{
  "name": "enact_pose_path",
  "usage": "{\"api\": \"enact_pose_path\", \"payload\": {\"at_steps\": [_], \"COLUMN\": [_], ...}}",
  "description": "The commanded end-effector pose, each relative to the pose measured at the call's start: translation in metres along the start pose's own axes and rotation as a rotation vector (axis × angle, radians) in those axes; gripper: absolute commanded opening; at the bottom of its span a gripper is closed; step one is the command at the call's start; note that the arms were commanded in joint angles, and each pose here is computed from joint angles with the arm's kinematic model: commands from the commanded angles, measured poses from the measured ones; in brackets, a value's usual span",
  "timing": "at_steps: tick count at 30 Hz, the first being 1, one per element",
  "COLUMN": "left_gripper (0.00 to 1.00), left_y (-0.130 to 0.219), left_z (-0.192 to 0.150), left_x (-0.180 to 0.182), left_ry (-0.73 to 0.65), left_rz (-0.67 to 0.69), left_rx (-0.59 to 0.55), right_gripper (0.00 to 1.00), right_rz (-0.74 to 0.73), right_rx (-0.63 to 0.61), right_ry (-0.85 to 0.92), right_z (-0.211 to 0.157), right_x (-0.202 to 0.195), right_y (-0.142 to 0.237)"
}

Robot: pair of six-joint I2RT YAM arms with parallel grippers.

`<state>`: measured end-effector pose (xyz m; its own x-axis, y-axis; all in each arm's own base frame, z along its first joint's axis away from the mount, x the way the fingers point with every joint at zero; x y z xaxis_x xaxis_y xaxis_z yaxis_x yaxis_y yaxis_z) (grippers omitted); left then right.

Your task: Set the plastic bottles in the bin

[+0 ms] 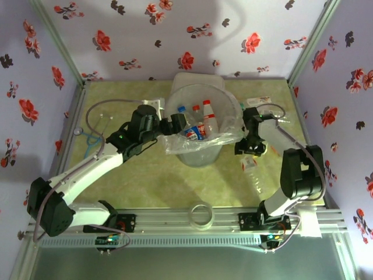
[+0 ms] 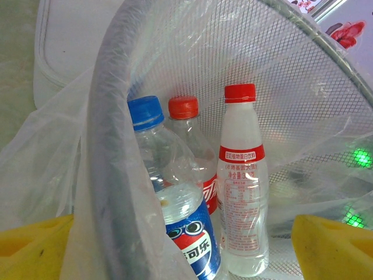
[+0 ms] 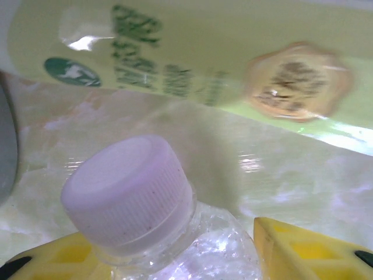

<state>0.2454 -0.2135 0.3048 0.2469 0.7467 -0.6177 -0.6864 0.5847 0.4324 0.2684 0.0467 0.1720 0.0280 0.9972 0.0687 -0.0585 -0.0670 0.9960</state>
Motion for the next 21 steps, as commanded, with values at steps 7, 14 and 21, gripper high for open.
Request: {"api": "enact_pose_path", "payload": {"at_steps": [7,14,21], "left_gripper": [0.9,0.9,0.91], "left_y": [0.001,-0.001,-0.005], "left_z": [-0.007,-0.007,-0.005], "left_x": [0.012,0.013,0.015], "left_ry": [-0.034,-0.035,-0.037], "left_rz": [0.057,0.056,0.054], "left_rx": [0.049,0.043,0.05], "right_gripper": [0.43,0.42,0.4], "right_rz": [0.137,0.227,0.29], "right_rx": [-0.406,-0.893,-1.218], "right_ry": [-0.122,-0.131,-0.079], "right_z": [0.01,-0.001,-0.017], "right_x": [-0.035,-0.031,-0.018], "right_y": [0.129,0.245,0.332]}}
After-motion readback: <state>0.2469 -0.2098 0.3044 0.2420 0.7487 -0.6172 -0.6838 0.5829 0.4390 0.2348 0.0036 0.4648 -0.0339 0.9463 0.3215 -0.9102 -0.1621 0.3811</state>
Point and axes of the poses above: each hand's point on the last joint's axis, 136 mm out from that joint toward the fingers, its own y axis back along the fingers, its own x axis along the line the jaws close on, z = x × y, the point moved 10 cm from there along y, back along the fingers, and after that the axes turned 5 degrees about y, right-handed, at the moved point
